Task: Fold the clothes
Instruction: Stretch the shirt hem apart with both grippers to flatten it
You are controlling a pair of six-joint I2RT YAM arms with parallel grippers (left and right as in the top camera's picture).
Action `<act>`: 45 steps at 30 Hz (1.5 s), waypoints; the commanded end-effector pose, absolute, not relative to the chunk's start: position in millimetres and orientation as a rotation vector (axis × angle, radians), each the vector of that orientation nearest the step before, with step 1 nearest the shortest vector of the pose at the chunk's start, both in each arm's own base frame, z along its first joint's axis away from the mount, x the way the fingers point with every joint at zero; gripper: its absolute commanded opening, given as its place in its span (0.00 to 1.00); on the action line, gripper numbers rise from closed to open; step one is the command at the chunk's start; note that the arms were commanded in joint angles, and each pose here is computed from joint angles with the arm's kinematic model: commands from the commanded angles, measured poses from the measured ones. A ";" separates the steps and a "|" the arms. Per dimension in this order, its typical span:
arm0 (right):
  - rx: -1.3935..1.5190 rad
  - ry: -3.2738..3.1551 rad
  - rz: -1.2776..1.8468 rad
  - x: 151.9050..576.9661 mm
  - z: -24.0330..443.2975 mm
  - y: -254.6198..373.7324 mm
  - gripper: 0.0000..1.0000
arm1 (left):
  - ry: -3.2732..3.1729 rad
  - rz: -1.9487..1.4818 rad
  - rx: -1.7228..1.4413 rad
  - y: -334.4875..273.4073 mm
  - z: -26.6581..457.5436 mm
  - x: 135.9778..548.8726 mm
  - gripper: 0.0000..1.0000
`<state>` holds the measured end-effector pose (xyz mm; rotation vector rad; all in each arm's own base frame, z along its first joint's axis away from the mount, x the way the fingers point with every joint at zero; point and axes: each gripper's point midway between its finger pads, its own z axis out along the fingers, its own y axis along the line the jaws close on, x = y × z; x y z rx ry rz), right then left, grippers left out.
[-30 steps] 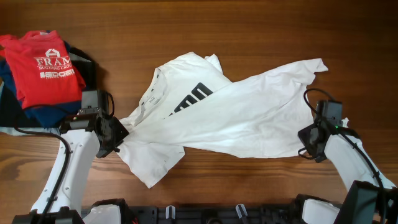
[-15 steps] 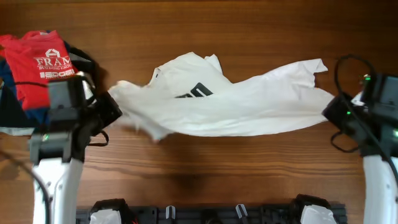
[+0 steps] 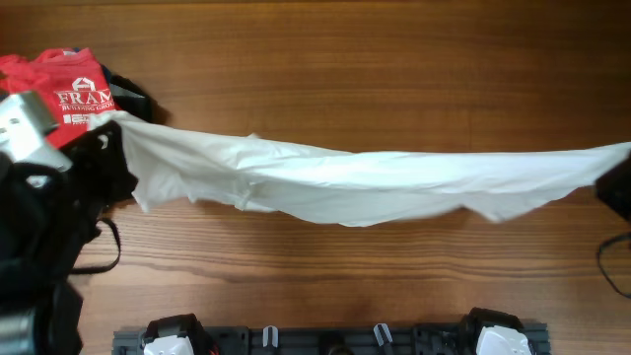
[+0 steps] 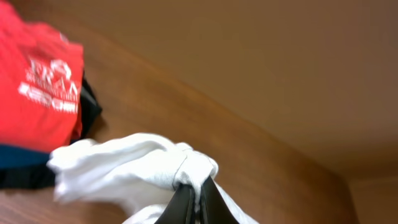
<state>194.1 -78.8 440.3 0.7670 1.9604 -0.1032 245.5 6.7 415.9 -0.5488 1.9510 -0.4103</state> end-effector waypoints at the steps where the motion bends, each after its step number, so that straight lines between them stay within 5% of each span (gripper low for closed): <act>1: 0.792 1.870 -0.207 185.5 466.5 -94.6 0.04 | 1.890 -0.395 -0.528 10.7 437.9 241.7 0.04; 8: 0.777 2.146 -0.181 268.6 408.8 -98.7 0.04 | 2.049 -0.481 -0.546 5.8 400.7 292.2 0.04; 16: 0.668 2.397 -0.069 437.6 285.7 -110.2 0.04 | 2.085 -0.688 -0.343 -34.0 339.0 462.2 0.04; 18: 0.701 2.278 -0.036 464.2 298.6 -115.9 0.04 | 1.972 -0.733 -0.291 -40.8 355.7 492.6 0.04; 21: 0.667 1.964 -0.011 481.7 398.6 -123.8 0.04 | 1.681 -0.791 -0.270 -31.6 443.0 514.2 0.04; 25: 0.625 1.744 -0.057 459.6 492.4 -129.8 0.04 | 1.469 -0.742 -0.200 -10.2 544.2 490.5 0.04; 27: 0.632 1.750 -0.095 447.7 498.5 -132.1 0.04 | 1.522 -0.734 -0.184 -11.3 551.1 476.6 0.04; 32: 0.705 2.029 -0.282 428.5 424.4 -146.8 0.04 | 1.955 -0.713 -0.244 -31.6 444.6 466.9 0.04; 40: 0.736 2.684 -0.394 401.4 231.2 -138.9 0.04 | 2.915 -0.559 -0.277 -60.8 220.0 392.1 0.04; 45: 0.806 2.912 -0.431 360.2 155.7 -133.5 0.04 | 3.254 -0.457 -0.369 -57.6 146.8 336.2 0.04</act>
